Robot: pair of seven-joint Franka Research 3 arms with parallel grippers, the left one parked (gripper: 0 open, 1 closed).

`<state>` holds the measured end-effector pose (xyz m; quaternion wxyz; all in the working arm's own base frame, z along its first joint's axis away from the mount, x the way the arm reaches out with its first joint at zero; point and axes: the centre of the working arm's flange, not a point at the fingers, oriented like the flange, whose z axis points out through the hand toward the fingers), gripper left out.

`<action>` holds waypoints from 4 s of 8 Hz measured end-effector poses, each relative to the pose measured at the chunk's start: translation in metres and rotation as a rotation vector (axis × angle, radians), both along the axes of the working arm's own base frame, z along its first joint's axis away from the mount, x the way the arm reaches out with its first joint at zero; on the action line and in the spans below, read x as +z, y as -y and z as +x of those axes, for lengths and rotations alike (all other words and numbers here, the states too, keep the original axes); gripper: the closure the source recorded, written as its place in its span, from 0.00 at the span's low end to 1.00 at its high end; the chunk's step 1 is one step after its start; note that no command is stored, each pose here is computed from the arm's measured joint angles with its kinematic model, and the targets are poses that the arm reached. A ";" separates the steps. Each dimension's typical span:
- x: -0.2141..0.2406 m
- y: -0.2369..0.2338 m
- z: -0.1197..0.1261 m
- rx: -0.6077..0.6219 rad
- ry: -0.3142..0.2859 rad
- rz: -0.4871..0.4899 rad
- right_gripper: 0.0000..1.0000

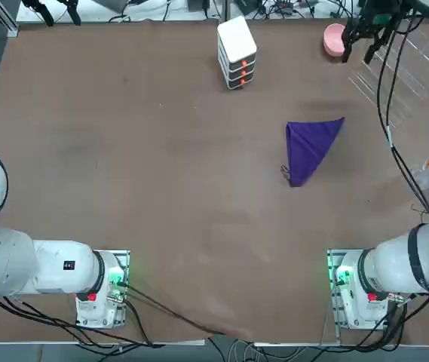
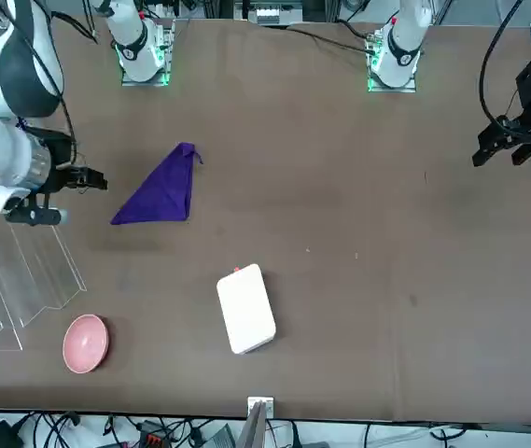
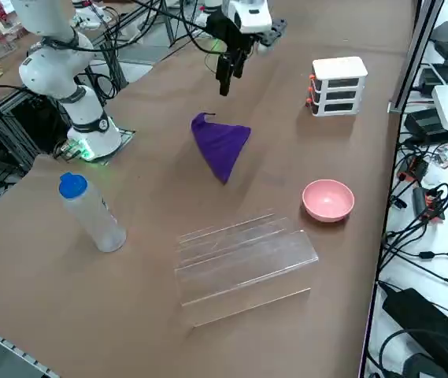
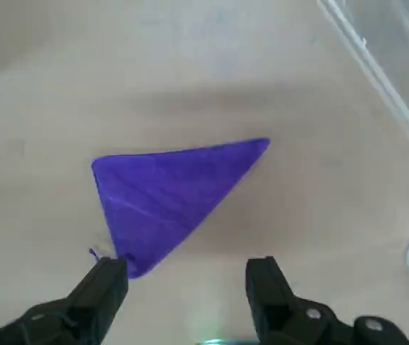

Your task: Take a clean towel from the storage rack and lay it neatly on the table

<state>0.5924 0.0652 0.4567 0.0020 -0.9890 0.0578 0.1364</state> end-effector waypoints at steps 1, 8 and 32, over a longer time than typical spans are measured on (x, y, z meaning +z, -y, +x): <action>-0.020 -0.023 0.002 -0.079 -0.028 -0.035 0.00; -0.205 -0.201 -0.024 0.029 -0.036 -0.250 0.24; -0.274 -0.203 -0.040 0.082 -0.027 -0.251 0.92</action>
